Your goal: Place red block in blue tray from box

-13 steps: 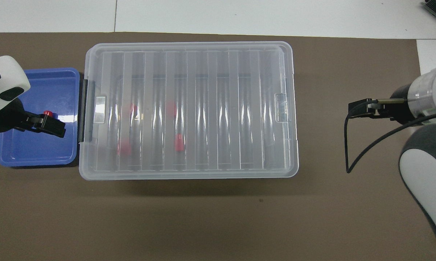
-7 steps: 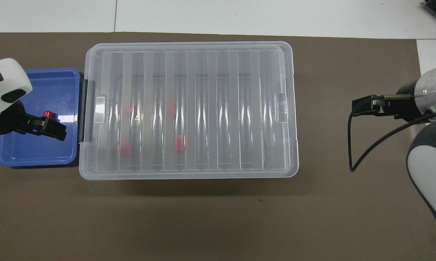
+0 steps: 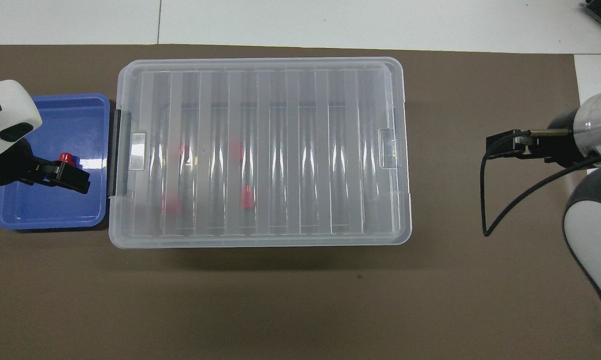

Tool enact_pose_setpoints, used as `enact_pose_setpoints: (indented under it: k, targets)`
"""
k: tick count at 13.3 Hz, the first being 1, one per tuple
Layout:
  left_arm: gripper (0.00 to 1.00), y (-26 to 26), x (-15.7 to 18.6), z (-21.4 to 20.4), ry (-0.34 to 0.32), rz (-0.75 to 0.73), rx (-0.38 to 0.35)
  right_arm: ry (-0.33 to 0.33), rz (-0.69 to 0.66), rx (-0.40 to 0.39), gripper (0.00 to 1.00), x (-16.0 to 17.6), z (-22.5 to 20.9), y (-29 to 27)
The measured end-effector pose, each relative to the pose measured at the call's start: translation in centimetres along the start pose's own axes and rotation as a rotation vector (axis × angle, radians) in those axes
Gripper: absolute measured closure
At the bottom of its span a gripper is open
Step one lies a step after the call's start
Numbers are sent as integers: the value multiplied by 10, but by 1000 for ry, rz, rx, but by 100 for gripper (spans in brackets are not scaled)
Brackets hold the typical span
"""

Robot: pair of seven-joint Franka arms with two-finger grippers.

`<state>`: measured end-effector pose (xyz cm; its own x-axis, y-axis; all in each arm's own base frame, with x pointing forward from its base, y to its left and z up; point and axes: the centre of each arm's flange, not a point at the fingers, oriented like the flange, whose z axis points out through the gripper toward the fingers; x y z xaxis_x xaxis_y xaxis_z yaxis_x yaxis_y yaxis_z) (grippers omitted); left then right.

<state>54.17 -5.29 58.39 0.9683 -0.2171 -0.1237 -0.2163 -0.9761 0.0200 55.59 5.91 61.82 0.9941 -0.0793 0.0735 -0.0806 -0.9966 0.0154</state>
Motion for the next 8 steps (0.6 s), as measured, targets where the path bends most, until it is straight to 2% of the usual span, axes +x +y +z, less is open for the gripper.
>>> enact_pose_setpoints:
  k: [8]
  targets:
    - [0, -12, -2, 0, 0, -22, -3, -71, 31, -12, 0, -6, 6, 19]
